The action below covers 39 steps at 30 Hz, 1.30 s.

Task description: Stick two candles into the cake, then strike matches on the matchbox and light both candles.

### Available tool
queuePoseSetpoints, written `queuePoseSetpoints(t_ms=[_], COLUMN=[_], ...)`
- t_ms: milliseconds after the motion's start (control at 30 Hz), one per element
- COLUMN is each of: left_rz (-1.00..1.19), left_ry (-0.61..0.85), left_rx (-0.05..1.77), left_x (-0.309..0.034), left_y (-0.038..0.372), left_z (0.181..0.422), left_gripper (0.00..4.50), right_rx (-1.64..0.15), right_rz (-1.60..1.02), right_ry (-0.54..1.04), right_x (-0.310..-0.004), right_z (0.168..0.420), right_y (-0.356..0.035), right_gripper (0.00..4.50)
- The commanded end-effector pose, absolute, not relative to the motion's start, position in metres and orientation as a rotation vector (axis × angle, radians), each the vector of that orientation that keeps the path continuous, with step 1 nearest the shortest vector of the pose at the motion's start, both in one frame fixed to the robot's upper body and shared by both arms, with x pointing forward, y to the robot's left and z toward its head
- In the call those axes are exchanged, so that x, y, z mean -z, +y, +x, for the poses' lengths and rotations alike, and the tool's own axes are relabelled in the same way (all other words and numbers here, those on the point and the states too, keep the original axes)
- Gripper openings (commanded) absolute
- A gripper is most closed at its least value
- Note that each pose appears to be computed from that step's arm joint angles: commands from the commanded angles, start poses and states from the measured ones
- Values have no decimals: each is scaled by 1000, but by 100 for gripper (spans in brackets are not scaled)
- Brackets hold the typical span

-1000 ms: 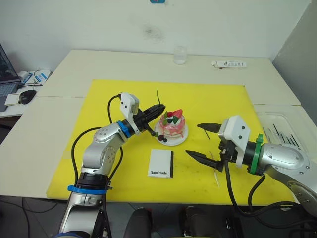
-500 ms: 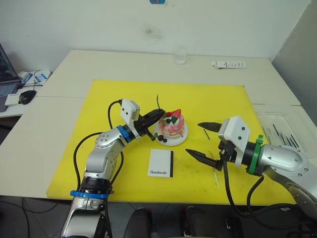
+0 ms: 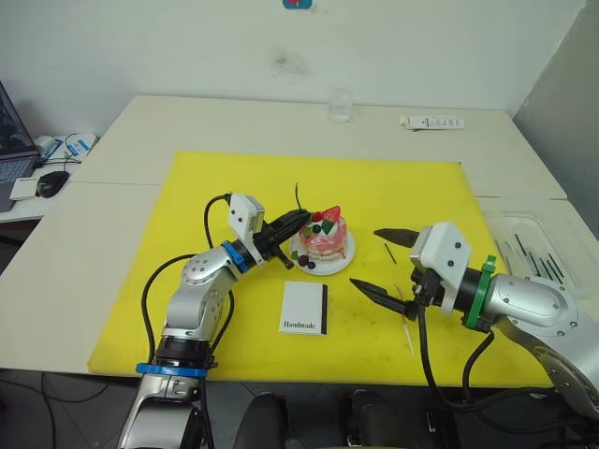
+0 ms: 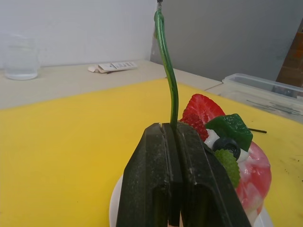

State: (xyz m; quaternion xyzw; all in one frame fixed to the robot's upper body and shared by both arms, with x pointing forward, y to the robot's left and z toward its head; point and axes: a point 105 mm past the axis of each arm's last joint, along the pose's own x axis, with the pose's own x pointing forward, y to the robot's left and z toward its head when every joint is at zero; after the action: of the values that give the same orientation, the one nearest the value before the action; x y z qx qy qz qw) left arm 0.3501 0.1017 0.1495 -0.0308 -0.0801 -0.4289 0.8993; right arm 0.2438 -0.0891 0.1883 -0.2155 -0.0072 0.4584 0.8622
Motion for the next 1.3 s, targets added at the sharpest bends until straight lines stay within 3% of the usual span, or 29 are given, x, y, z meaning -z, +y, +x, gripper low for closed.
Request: queuePoseSetpoints(t_ms=[33,467,500,700,867,1067,1300], left_rz=[-72,-41,-37,34,100,248,261], left_ry=[-188,-262,-266,-274,-105,98,132], left_rx=[864,814,807,787,1030,1314,1472], left_x=[-162,-189,-191,-209,-203,-185,-165], left_y=[106,122,124,149,147,129,104], left_z=[353,348,347,333,292,238,207], left_gripper=[31,436,447,447,447,447,447], right_rx=[-963,-923,-916,-829,-732,-661,-627], right_rz=[-464,-444,-443,-431,-453,-447,-401], right_ry=[-60,-94,-101,-160,-109,48,255], right_x=[-196,-200,-201,-216,-209,-179,-131], right_z=[242,245,246,252,248,225,191], right_y=[-87,-89,-90,-100,-124,-146,-152], right_gripper=[449,450,450,450,450,450,450])
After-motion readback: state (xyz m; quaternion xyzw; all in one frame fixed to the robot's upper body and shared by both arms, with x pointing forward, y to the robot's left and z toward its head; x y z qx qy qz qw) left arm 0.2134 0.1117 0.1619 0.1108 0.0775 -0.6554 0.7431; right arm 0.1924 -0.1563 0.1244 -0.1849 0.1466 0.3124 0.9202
